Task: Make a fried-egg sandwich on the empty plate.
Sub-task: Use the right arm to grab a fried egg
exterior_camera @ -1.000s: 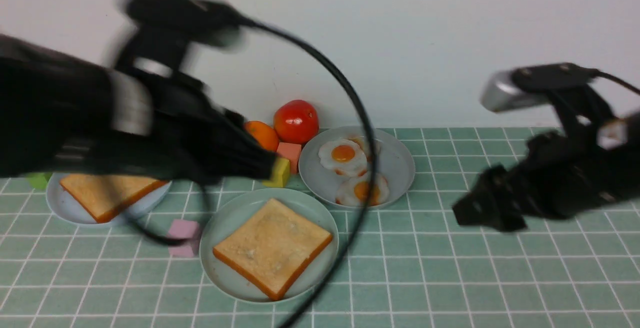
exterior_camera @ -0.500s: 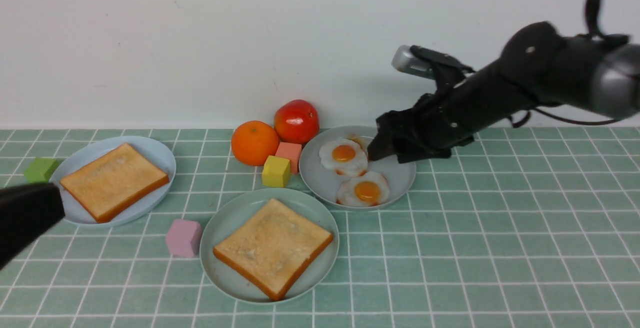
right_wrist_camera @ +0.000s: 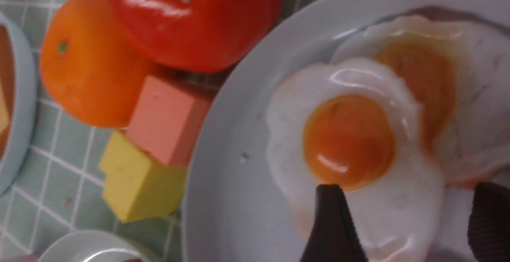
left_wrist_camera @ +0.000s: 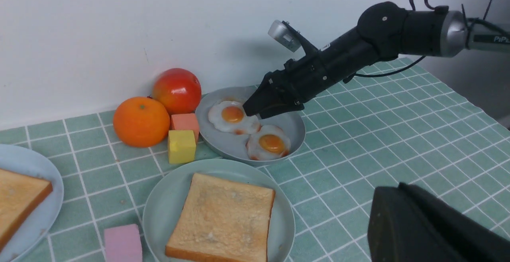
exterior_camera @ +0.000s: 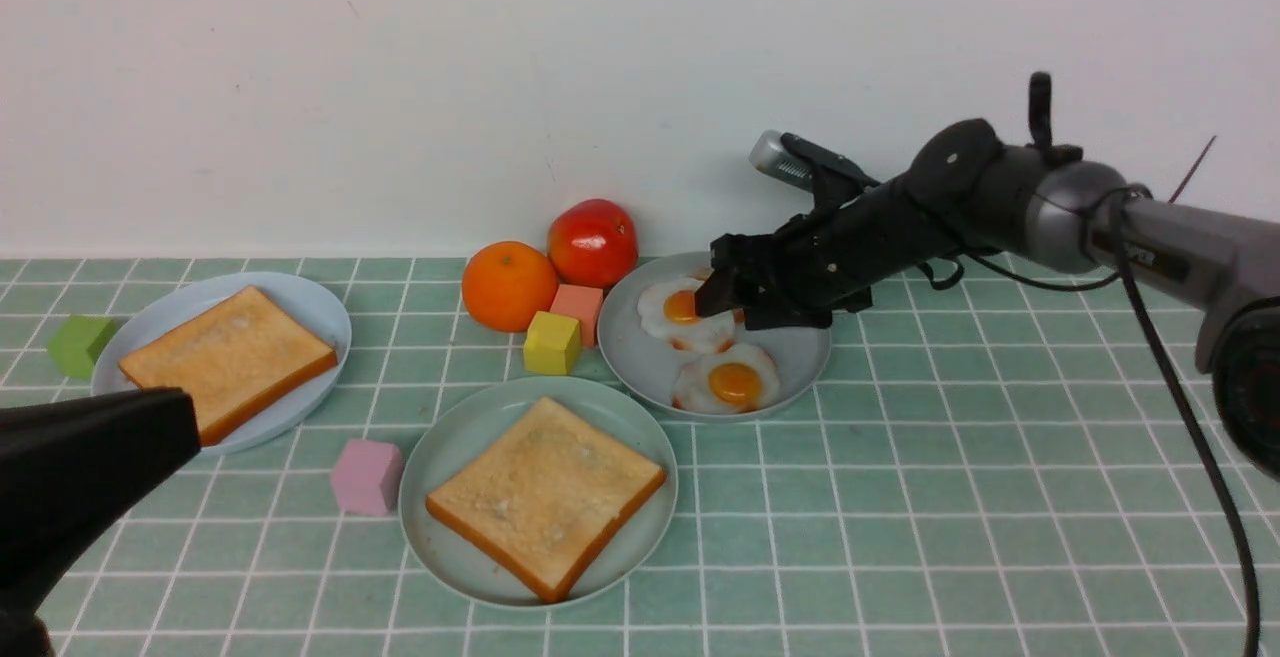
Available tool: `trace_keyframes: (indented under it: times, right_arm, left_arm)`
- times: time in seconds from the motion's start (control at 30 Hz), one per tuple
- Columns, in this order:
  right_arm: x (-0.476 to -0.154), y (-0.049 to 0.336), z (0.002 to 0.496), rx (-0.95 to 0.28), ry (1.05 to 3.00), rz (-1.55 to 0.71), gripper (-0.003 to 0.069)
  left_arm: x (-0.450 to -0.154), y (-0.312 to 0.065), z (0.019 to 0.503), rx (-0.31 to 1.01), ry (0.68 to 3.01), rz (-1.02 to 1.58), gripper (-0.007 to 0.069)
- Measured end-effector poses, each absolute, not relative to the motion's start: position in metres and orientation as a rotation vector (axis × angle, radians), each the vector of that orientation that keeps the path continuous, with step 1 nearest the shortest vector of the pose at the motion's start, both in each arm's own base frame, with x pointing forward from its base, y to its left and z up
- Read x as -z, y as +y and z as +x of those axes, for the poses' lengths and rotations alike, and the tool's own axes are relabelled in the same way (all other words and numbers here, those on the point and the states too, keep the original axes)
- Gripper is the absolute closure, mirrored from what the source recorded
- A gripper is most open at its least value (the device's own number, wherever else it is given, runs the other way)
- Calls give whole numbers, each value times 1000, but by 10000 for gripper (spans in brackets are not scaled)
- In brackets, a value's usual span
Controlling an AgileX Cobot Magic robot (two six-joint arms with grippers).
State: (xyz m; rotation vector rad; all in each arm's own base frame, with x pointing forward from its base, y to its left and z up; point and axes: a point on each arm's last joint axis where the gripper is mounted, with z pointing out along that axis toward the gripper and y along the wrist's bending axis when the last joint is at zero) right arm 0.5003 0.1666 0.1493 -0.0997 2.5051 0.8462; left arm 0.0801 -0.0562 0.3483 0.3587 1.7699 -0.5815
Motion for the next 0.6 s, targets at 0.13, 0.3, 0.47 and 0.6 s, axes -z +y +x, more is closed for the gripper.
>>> trace_keyframes:
  times: [0.13, 0.3, 0.47, 0.6]
  right_arm:
    - [-148, 167, 502, -846, 2493, -80, 207]
    - [-145, 167, 504, -853, 2484, -57, 207]
    - [-145, 167, 505, -864, 2478, -41, 207]
    - [-145, 169, 503, -890, 2495, -52, 207]
  left_arm:
    - [-347, -56, 80, 581, 1773, 359, 638]
    - [-347, -56, 80, 583, 1772, 358, 638]
    - [-347, -56, 80, 583, 1772, 358, 638]
    - [-347, -56, 80, 584, 1772, 357, 638]
